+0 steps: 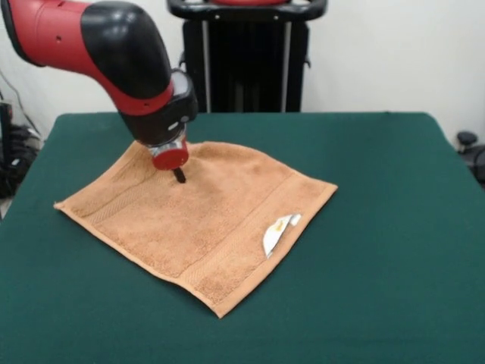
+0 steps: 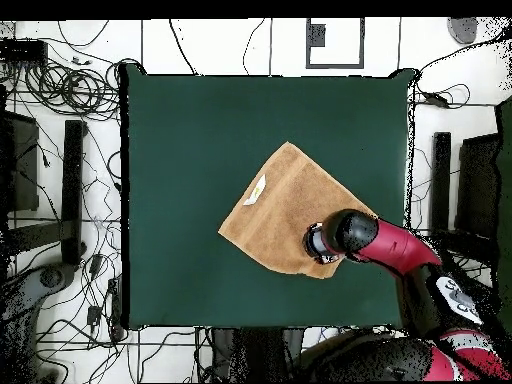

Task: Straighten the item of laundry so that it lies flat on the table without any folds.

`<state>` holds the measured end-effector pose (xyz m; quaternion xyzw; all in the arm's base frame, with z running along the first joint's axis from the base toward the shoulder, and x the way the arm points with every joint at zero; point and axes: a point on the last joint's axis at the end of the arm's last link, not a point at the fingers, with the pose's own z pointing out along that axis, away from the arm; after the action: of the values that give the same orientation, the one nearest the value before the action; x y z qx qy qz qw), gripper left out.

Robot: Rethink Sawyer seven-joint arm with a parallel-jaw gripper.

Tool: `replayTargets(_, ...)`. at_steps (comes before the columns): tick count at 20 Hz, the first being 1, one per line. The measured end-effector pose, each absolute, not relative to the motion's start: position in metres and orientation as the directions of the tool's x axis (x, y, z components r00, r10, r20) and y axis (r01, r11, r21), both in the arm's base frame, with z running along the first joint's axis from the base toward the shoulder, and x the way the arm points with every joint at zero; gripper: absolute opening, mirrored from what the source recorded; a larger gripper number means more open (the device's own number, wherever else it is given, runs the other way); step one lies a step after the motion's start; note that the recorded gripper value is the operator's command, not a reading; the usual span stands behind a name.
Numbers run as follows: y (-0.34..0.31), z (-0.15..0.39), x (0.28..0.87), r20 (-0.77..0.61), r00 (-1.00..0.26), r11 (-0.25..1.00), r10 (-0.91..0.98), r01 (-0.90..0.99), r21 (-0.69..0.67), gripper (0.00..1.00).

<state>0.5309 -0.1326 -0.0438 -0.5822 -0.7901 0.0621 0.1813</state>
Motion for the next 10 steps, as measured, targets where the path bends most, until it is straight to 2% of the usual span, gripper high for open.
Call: replayTargets(10,-0.1345,-0.0463,0.5401,0.251,-0.278,0.356,0.927,0.864,-0.355,1.0)
